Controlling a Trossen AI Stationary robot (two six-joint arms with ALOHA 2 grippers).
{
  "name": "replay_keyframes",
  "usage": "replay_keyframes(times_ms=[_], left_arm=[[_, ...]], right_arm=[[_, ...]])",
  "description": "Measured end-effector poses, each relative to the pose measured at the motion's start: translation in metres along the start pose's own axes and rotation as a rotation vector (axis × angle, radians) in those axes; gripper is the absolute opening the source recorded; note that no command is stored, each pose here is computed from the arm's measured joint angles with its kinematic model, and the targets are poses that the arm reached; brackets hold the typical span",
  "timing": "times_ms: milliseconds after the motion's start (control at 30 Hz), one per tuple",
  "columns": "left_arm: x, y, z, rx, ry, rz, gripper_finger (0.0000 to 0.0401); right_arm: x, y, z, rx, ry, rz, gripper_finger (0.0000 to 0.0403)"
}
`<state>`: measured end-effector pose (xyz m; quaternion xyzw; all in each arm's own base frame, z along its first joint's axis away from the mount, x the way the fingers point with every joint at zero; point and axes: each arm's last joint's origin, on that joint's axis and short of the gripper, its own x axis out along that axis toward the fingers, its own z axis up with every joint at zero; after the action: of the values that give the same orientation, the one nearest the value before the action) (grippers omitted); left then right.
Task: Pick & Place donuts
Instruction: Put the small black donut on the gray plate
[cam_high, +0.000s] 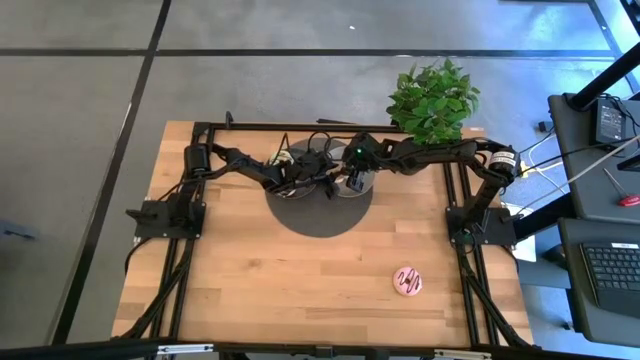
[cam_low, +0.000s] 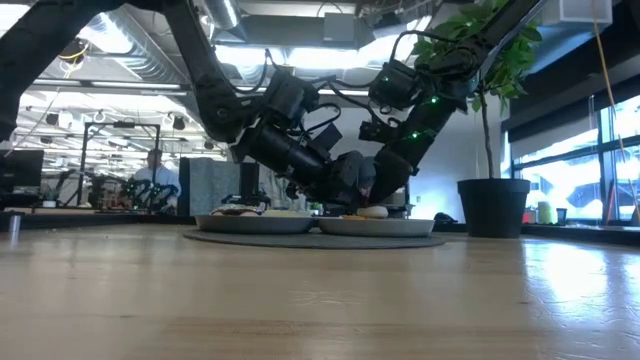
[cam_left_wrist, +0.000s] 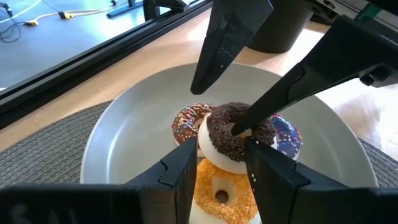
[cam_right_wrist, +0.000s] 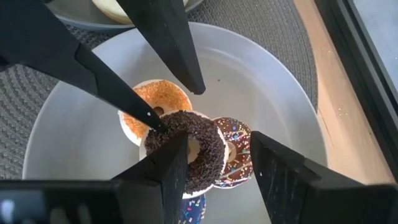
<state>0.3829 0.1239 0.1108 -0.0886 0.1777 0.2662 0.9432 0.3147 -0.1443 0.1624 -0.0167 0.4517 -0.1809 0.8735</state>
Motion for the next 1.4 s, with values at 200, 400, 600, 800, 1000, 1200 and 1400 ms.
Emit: replay_keyframes(times_ms=[200, 400, 600, 800, 1000, 1200, 1400], left_arm=[[0.000, 0.000, 0.000, 0.000, 0.001, 0.001, 0.0130], [0.000, 0.001, -0.001, 0.001, 0.012, 0.004, 0.0130], [0.001, 0.006, -0.002, -0.014, 0.029, 0.017, 0.0130], [0.000, 0.005, 0.001, -0.011, 0.017, 0.011, 0.0130], [-0.007, -0.002, 0.010, -0.009, 0.012, -0.059, 0.0130], [-0.030, -0.011, 0.020, 0.088, 0.166, -0.086, 0.0130], [-0.048, -0.013, 0.024, 0.137, 0.255, 0.067, 0.0130]], right_arm=[[0.000, 0.000, 0.000, 0.001, 0.001, 0.000, 0.0174], [-0.004, 0.001, 0.001, 0.014, -0.002, 0.003, 0.0174], [-0.019, 0.004, 0.008, 0.006, -0.045, 0.005, 0.0174], [-0.037, 0.002, 0.012, 0.008, -0.067, 0.001, 0.0174], [-0.044, 0.003, 0.004, 0.026, 0.015, 0.017, 0.0174], [-0.041, 0.012, 0.004, -0.044, 0.023, 0.065, 0.0174], [-0.041, 0.007, 0.001, -0.023, 0.065, -0.070, 0.0174]])
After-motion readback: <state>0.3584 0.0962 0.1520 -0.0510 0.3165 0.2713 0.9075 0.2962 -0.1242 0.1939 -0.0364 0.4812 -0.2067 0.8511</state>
